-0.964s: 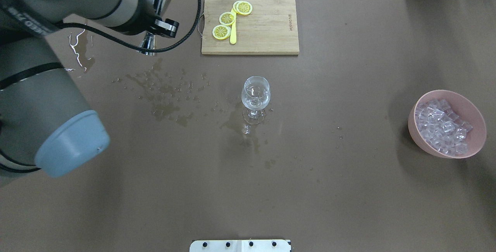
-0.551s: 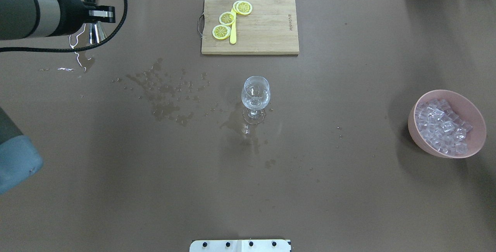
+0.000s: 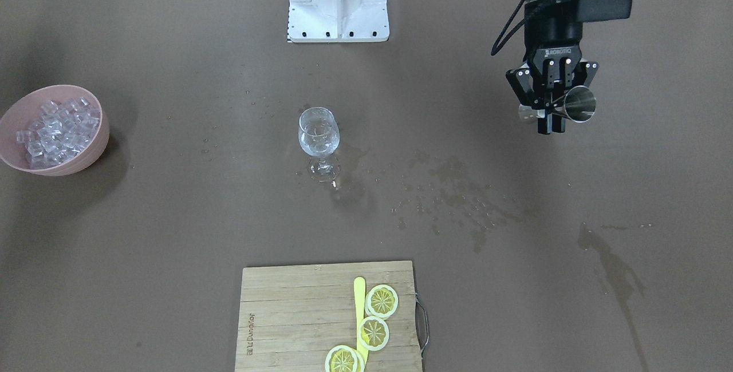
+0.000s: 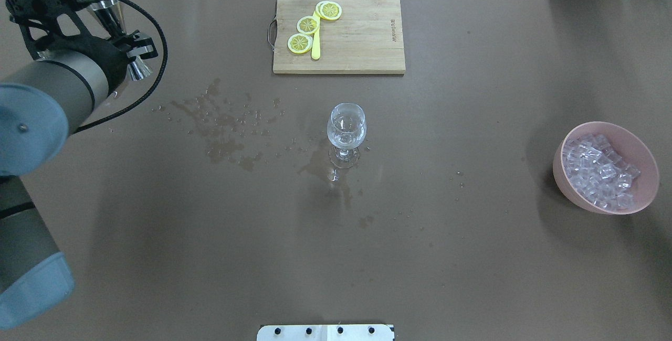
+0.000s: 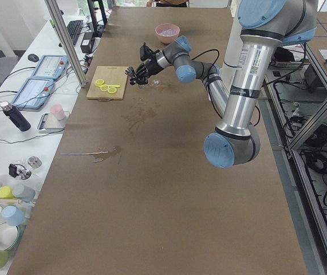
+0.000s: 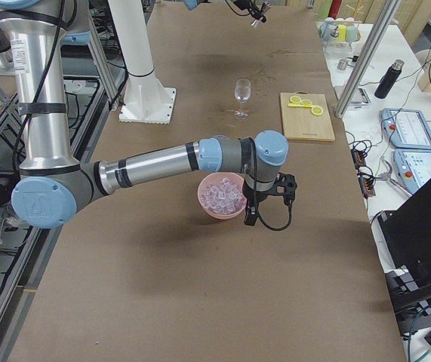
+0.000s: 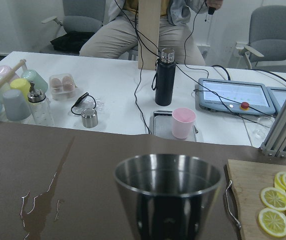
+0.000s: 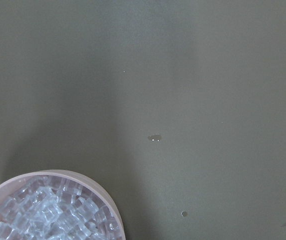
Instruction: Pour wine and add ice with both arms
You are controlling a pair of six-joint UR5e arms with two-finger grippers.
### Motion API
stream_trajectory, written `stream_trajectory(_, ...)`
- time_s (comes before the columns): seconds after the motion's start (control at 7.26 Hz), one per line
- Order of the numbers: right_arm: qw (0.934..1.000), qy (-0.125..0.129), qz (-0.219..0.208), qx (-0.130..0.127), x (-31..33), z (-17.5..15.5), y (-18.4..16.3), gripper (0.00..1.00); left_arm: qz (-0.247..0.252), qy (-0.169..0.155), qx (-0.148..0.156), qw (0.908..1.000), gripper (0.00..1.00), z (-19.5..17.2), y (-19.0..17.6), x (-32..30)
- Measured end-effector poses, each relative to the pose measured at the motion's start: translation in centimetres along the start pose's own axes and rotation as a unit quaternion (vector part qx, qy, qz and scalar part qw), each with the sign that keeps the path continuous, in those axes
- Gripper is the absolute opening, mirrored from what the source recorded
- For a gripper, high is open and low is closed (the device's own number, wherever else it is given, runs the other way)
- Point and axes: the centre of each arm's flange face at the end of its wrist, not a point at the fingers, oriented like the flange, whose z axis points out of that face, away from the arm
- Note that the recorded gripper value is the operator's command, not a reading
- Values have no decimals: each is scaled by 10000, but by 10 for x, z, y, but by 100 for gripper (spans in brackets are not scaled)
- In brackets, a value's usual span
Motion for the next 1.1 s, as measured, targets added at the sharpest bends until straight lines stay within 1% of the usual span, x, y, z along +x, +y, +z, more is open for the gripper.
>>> stream_trajectory(0.28,10000,0,25,1,0,0,0,100,-285,-337,618,9971,0,27,60,8)
stream_trajectory(0.55,10000,0,42,-2,0,0,0,100,-440,-567,1116,9912,0,54,111,5)
stream_trajectory(0.83,10000,0,47,0,-1,0,0,100,-458,-676,1495,9854,0,79,158,6)
stream_trajectory(1.1,10000,-1,73,-7,-2,1,-1,100,-271,-815,1745,9809,0,103,185,1)
